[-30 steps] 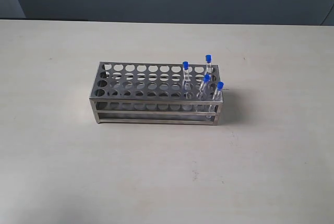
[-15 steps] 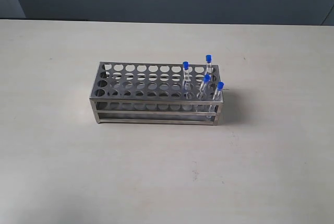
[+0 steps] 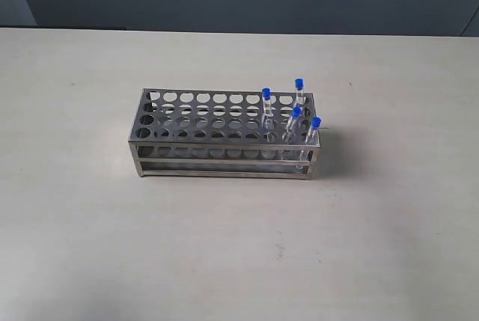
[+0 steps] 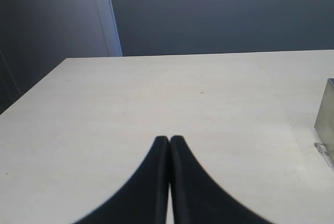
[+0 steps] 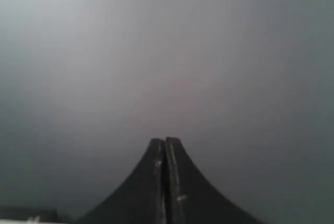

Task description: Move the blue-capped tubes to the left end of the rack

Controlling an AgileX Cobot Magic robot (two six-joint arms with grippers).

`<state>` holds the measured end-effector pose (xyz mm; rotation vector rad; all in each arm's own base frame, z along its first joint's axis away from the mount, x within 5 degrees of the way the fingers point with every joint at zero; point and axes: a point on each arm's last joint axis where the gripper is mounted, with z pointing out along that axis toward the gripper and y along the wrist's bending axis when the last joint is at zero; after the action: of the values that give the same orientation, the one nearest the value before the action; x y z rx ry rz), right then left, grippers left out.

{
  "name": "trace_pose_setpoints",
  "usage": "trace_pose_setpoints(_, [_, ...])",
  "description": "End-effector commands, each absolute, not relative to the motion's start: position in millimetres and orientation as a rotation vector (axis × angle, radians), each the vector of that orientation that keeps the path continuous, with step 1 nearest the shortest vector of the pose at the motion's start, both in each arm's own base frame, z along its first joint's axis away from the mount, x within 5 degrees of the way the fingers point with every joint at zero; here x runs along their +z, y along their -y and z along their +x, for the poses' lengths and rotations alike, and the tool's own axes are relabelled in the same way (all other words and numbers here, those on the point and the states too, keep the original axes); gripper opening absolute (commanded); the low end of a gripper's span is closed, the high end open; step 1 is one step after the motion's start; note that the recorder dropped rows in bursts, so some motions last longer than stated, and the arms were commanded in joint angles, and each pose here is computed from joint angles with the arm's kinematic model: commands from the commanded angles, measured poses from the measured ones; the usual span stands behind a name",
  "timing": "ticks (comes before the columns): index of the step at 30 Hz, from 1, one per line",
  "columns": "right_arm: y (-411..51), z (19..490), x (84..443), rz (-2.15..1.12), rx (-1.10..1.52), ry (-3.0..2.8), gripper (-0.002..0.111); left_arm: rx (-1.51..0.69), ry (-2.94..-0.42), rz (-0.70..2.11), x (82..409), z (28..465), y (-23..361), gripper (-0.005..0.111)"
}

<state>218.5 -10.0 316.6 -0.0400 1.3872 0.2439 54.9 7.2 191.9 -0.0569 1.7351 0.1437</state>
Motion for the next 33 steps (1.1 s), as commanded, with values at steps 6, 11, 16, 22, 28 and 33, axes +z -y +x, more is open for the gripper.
trace_pose_setpoints(6, [-41, 213, 168, -0.116, 0.191, -1.624, -0.001, 0.145, -1.724, -0.064, 191, 55, -7, 0.000])
trace_pose_setpoints(11, [-74, 226, 155, -0.241, 0.291, -1.658, -0.001, 0.145, -1.724, -0.064, 191, 55, -7, 0.000])
trace_pose_setpoints(16, [-89, 231, 155, -0.336, 0.348, -1.635, -0.001, 0.145, -1.724, -0.064, 191, 55, -7, 0.000])
trace_pose_setpoints(22, [-108, 230, 155, -0.576, 0.438, -1.619, 0.037, 0.145, -1.724, -0.064, 191, 55, -7, 0.000])
trace_pose_setpoints(28, [-97, 237, 151, -0.444, 0.362, -1.704, 0.061, 0.145, -1.724, -0.064, 191, 55, -7, 0.000])
trace_pose_setpoints(33, [-96, 238, 145, -0.428, 0.347, -1.744, 0.061, 0.145, -1.724, -0.064, 191, 55, -7, 0.000])
